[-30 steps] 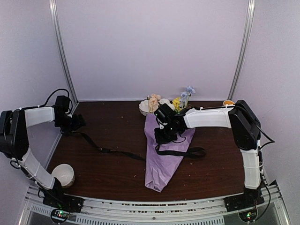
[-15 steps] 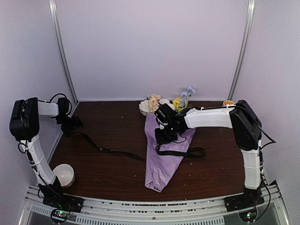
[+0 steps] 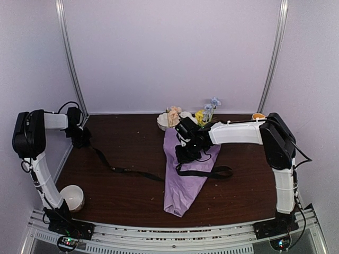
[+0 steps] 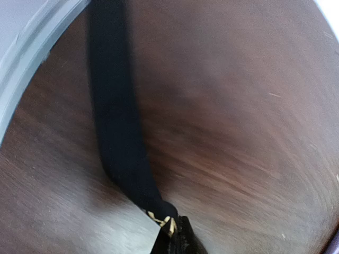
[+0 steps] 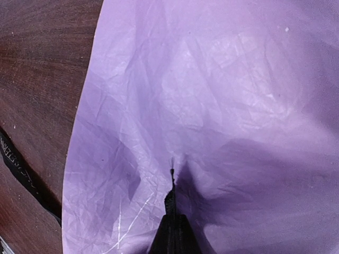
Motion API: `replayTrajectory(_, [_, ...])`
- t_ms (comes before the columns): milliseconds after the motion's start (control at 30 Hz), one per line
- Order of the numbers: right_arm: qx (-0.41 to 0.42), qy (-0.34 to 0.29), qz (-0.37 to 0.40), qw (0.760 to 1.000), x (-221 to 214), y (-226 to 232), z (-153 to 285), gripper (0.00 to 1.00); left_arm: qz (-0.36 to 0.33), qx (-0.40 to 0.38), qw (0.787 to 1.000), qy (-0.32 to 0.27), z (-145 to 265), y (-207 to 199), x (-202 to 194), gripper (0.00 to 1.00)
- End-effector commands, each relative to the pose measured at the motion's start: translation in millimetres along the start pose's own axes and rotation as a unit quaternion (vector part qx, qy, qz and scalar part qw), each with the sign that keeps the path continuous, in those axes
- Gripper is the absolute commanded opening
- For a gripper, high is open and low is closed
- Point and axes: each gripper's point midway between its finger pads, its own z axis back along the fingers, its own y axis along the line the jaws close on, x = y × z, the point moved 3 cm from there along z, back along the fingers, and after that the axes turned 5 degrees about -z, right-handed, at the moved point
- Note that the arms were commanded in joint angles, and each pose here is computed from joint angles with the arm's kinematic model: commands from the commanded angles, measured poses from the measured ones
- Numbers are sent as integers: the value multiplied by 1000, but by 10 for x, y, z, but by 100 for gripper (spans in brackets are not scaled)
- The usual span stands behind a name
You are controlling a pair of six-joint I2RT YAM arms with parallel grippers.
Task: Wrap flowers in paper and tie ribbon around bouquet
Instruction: Cross the ribbon over the folded bouquet.
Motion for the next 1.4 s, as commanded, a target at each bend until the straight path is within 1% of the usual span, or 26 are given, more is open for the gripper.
replayTrajectory(0, [25, -4, -17, 1000, 143, -24, 172, 0, -190, -91, 967, -147, 960, -1132, 232, 0])
replayTrajectory(67, [43, -13, -25, 999, 238, -12, 228, 0, -307, -154, 918, -197, 1492, -1782, 55, 0])
replayTrajectory(100, [51, -20, -27, 998, 289, -2, 264, 0, -362, -201, 885, -213, 1739, -2113, -120, 0])
replayTrajectory(133, [63, -28, -26, 997, 348, 23, 302, 0, -412, -261, 844, -222, 1971, -2417, -336, 0])
replayTrajectory(200, [95, -36, -28, 994, 447, 88, 364, 0, -492, -387, 749, -218, 2392, -2921, -894, 0])
replayTrajectory(233, [115, -37, -32, 992, 493, 125, 395, 0, -523, -439, 700, -210, 2569, -3100, -1178, 0])
replayTrajectory(267, [133, -39, -39, 990, 548, 148, 430, 0, -546, -477, 658, -204, 2713, -3240, -1437, 0])
replayTrajectory(333, [159, -48, -56, 984, 655, 158, 504, 0, -568, -537, 594, -188, 2903, -3425, -1819, 0])
replayTrajectory(367, [168, -56, -66, 982, 717, 144, 553, 0, -566, -565, 571, -185, 2955, -3502, -1926, 0])
replayTrajectory(400, [175, -64, -72, 980, 762, 139, 595, 0, -560, -587, 557, -174, 2966, -3550, -2003, 0])
replayTrajectory(533, [219, -87, -110, 965, 888, 101, 754, 0, -532, -616, 567, -124, 2701, -3681, -2104, 0])
replayTrajectory(600, [251, -103, -128, 954, 967, 101, 825, 0, -536, -624, 560, -99, 2572, -3733, -2248, 0])
replayTrajectory(633, [260, -106, -134, 950, 989, 97, 839, 0, -541, -621, 560, -92, 2487, -3759, -2315, 0])
replayTrajectory(667, [263, -104, -137, 949, 1000, 95, 833, 0, -545, -611, 567, -87, 2379, -3794, -2362, 0])
replayTrajectory(700, [262, -101, -141, 949, 1010, 86, 813, 0, -546, -599, 581, -75, 2230, -3829, -2399, 0])
replayTrajectory(767, [254, -93, -144, 952, 1008, 68, 768, 6, -536, -590, 602, -47, 1970, -3895, -2444, 0])
replayTrajectory(800, [251, -90, -146, 953, 1005, 61, 759, 11, -530, -584, 614, -37, 1844, -3920, -2452, 0])
replayTrajectory(833, [246, -90, -148, 954, 1007, 43, 759, 17, -525, -581, 622, -31, 1745, -3940, -2462, 0])
replayTrajectory(933, [219, -104, -153, 958, 1040, -71, 861, 35, -519, -571, 636, -18, 1541, -3962, -2488, 0])
replayTrajectory(1033, [204, -121, -141, 961, 1043, -170, 1007, 42, -517, -562, 645, -18, 1445, -3958, -2490, 0])
replayTrajectory(1133, [205, -130, -122, 962, 978, -230, 1123, 47, -517, -557, 650, -22, 1411, -3974, -2475, 0])
replayTrajectory(1267, [236, -143, -92, 957, 821, -239, 1298, 50, -515, -547, 660, -23, 1357, -4018, -2442, 0])
replayTrajectory(1367, [288, -132, -62, 947, 593, -155, 1363, 51, -514, -540, 666, -27, 1314, -4045, -2419, 0])
